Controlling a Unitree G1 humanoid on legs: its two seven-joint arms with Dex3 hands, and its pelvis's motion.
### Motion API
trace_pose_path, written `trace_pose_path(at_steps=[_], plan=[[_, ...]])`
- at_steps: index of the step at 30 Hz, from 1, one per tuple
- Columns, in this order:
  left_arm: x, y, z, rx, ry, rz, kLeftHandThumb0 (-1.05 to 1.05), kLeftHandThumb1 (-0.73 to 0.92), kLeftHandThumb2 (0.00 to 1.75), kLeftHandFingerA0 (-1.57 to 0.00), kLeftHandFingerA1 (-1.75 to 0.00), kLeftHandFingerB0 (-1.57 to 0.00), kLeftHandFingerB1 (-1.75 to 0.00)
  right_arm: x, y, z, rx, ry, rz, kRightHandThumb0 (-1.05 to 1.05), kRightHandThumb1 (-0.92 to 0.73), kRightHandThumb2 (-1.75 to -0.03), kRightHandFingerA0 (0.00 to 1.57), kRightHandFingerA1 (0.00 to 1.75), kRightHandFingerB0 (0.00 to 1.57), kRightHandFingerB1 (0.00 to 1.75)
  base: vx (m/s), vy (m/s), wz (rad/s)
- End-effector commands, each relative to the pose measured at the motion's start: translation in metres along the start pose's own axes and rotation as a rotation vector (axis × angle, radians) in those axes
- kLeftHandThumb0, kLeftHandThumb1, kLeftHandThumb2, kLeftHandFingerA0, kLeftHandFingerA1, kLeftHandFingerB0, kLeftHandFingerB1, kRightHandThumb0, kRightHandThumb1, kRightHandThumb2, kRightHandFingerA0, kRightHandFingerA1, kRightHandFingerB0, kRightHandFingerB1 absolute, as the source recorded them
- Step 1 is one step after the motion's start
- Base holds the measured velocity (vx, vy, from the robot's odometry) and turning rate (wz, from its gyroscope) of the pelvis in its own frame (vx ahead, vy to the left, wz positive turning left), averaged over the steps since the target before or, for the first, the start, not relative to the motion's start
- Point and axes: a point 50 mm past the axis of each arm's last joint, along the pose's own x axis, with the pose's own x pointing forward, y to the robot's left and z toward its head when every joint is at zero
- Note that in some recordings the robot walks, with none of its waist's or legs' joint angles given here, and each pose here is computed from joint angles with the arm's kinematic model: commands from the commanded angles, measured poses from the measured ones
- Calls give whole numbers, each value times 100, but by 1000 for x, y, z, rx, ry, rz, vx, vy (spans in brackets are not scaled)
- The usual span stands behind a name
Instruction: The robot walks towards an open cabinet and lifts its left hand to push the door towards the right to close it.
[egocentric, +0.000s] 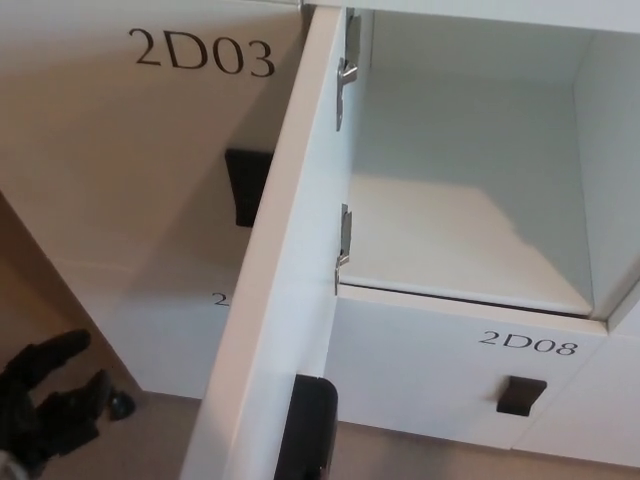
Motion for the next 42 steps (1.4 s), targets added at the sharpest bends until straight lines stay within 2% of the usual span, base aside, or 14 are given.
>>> trace_pose_path(at_steps=[1,3,4,9,13,14,16,19,27,28,31,32,37,42], plan=[[-3,-152,39,-8,-189,-345,-40,35,62,-74,-63,-58,-51,-84,-96,-121,69,444,-187,-7,-62,-98,50,64,24,51,-5,-85,2],[-10,-194,45,-1,-204,-455,-40,35,62,-74,-63,-58,-51,-93,-95,-133,59,501,-199,-7,-62,-98,50,64,24,51,-11,-88,1],[-30,-260,44,105,-229,-654,-57,34,55,-85,-46,-68,-43,-98,-90,-140,37,522,-186,-9,-81,-63,53,45,37,38,-11,-84,3],[-181,-429,18,452,-286,-1407,-48,36,75,-64,-55,-47,-47,-105,-75,-144,23,471,-130,-11,-80,-63,50,44,35,38,-7,-50,0],[-260,-456,3,593,-320,-1749,-34,65,59,-46,-38,-35,-35,-111,-66,-141,-184,404,-65,-14,-75,-61,47,40,38,38,-1,0,9],[-281,-452,-5,582,-332,-1853,-26,92,107,0,-21,0,-5,-108,-65,-137,-241,373,-51,-14,-75,-61,47,40,38,38,0,0,0],[-302,-444,-14,558,-342,-1953,-26,92,107,0,-21,0,-5,-105,-65,-132,-273,345,-45,-14,-75,-61,47,40,38,38,0,0,0],[-300,-431,-24,560,-337,-1975,-37,92,111,0,-2,0,0,-100,-65,-129,-280,328,-42,-14,-75,-61,47,40,38,38,0,0,0],[-274,-426,-16,603,-278,-1881,-34,90,68,-19,-29,-11,-25,-99,-61,-132,-269,341,-30,-14,-75,-61,47,40,38,38,0,0,0],[-266,-427,-10,588,-287,-1859,-17,67,112,-10,-50,-10,-50,-97,-61,-131,-265,336,-30,-14,-75,-61,47,40,38,38,0,0,0],[-258,-427,-5,571,-298,-1834,-17,67,112,-10,-50,-10,-50,-94,-60,-129,-261,330,-31,-14,-75,-61,47,40,38,38,0,0,0],[-251,-425,-1,572,-305,-1812,-29,74,62,-36,-33,-29,-30,-93,-59,-129,-259,327,-29,-14,-75,-61,47,40,38,38,0,0,0],[-215,-424,23,614,-373,-1686,-39,47,71,-53,-47,-41,-42,-90,-53,-129,-253,321,-17,-14,-75,-61,47,40,38,38,0,0,0],[-164,-437,98,721,-601,-1487,-37,21,49,-90,-46,-85,-45,-89,-45,-130,-250,311,-5,-14,-75,-61,47,40,38,38,0,0,0]])
